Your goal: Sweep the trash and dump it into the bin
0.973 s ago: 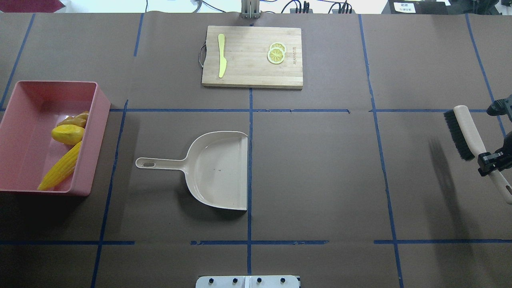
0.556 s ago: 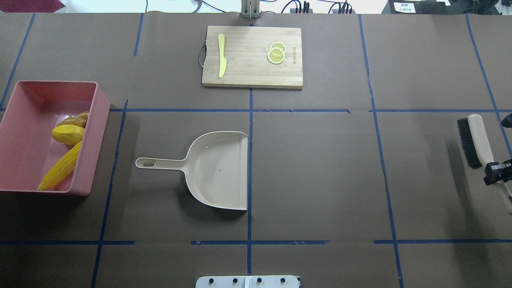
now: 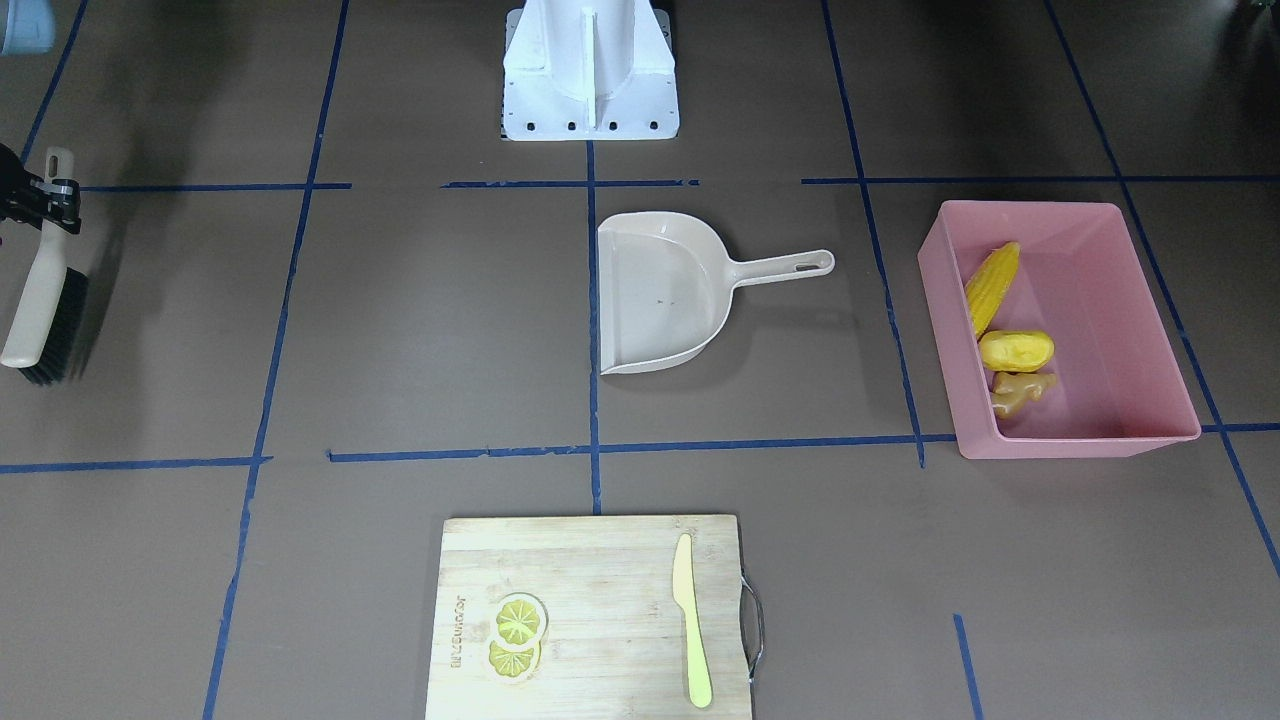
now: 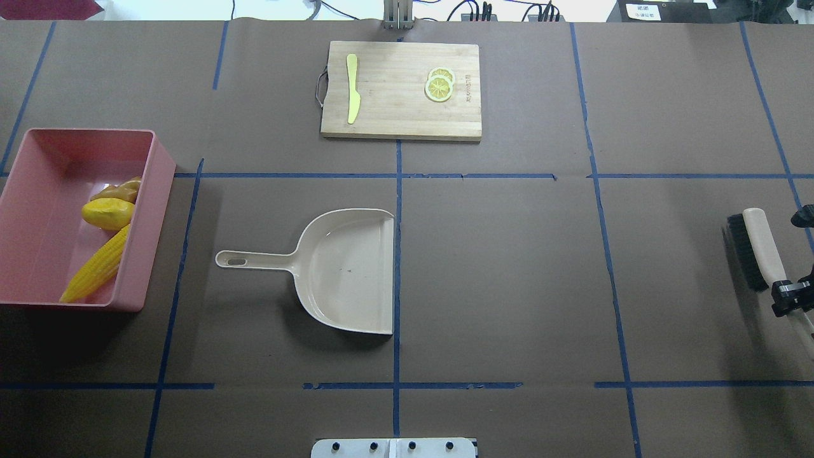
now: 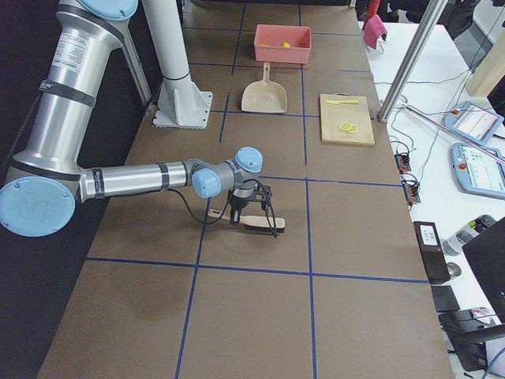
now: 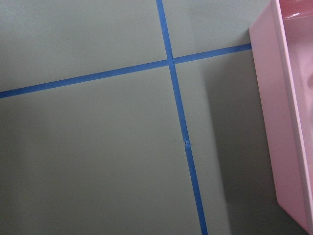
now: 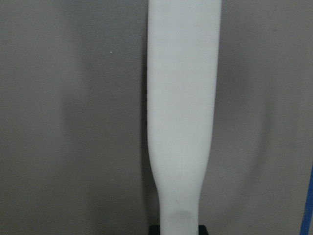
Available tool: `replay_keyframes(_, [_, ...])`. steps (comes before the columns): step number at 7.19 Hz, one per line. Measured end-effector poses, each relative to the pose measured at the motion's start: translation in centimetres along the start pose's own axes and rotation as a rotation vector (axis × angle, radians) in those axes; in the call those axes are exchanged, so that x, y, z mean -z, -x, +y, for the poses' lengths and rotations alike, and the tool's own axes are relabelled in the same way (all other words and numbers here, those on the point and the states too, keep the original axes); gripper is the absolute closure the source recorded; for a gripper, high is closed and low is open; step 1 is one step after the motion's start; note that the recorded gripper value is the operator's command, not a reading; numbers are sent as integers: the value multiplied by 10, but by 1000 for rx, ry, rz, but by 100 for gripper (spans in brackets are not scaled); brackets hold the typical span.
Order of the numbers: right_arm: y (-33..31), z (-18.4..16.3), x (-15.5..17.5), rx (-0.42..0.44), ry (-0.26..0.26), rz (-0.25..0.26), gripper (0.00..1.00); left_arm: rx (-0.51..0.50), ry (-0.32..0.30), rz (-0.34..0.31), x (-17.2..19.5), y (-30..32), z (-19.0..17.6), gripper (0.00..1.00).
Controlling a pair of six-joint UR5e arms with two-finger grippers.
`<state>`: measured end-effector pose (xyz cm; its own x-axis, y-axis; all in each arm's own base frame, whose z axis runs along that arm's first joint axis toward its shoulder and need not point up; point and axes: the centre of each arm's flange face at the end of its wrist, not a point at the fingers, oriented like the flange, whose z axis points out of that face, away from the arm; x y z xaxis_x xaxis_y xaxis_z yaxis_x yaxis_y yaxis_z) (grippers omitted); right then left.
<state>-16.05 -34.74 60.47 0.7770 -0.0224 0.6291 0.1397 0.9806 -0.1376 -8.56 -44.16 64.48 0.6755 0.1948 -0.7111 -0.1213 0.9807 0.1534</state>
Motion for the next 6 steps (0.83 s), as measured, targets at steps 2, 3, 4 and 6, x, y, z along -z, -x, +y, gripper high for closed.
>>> replay_keyframes(2, [1, -1, -2, 22, 5, -6, 0, 1, 1, 0, 0, 0, 0, 0])
replay_keyframes(3, [7, 0, 4, 39, 1, -27, 0, 0, 0, 0, 0, 0, 0, 0])
replay_keyframes(4, [9, -1, 19, 50, -19, -55, 0, 0, 0, 0, 0, 0, 0, 0])
replay_keyframes(6, [-13, -5, 60, 102, -90, -93, 0, 3, 4, -2, -2, 1, 3, 0])
